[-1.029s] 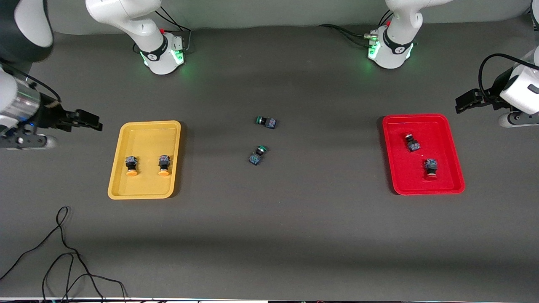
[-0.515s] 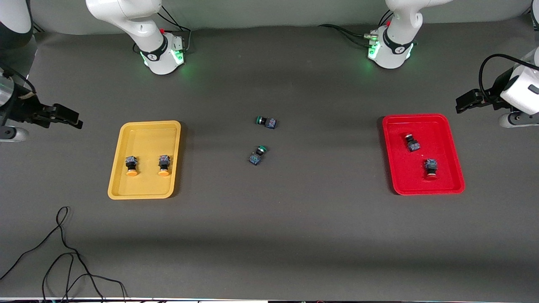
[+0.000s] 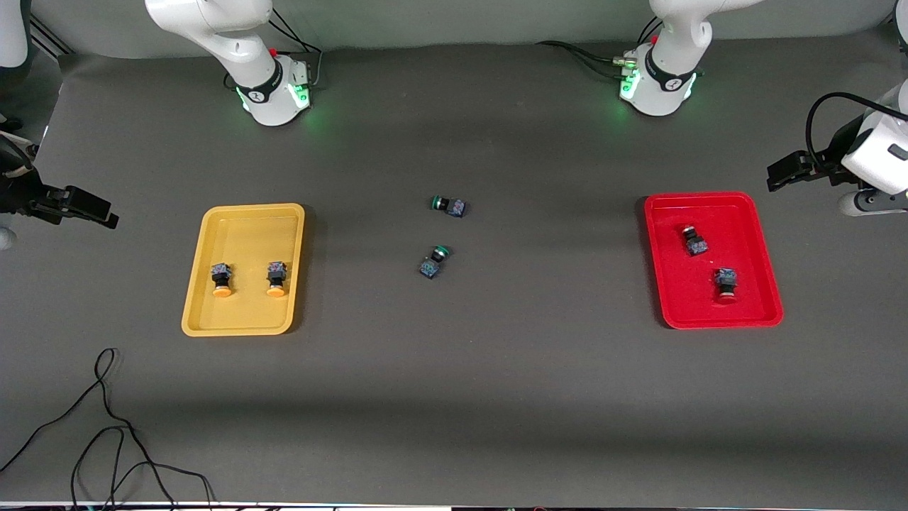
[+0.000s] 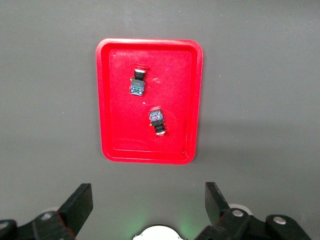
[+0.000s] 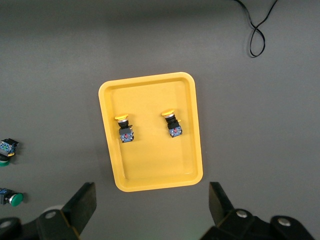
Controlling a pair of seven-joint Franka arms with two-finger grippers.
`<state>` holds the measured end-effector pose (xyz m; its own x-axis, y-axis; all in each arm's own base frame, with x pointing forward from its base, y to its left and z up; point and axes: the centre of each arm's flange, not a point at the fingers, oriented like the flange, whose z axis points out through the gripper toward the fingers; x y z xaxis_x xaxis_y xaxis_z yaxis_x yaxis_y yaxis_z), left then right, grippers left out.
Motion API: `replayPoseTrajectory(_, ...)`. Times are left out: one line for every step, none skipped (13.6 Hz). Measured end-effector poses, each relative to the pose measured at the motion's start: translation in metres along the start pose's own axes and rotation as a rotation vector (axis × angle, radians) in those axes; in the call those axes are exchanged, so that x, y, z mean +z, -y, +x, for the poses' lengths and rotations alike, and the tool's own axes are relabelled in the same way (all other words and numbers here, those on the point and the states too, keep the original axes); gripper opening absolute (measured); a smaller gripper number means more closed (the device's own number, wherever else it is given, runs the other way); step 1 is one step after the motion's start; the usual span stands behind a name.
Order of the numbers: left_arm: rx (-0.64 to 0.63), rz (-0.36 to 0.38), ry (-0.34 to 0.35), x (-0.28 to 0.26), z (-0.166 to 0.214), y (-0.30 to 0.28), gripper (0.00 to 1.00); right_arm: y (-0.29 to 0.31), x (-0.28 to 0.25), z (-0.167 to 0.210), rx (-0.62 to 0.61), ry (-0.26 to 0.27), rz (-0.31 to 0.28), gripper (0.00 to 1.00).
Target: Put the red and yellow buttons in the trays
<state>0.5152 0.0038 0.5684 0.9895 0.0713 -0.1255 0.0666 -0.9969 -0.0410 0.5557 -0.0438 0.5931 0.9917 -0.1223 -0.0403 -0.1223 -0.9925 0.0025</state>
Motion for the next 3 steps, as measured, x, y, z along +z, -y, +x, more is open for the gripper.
replayPoseTrajectory(-0.002, 0.0, 0.0, 0.0001, 0.0001, 0.0011, 1.0, 0.0011, 0.0005, -0.001, -0.002, 0.009, 0.0, 1.0)
replayPoseTrajectory(-0.009, -0.001, -0.001, 0.0001, 0.0004, 0.0047, 1.0, 0.0021, 0.0007, -0.0017, -0.004, 0.014, -0.001, 1.0)
replayPoseTrajectory(-0.017, -0.002, -0.001, 0.0002, 0.0007, 0.0092, 1.0, 0.0027, 0.0007, -0.0018, -0.005, 0.014, -0.001, 1.0)
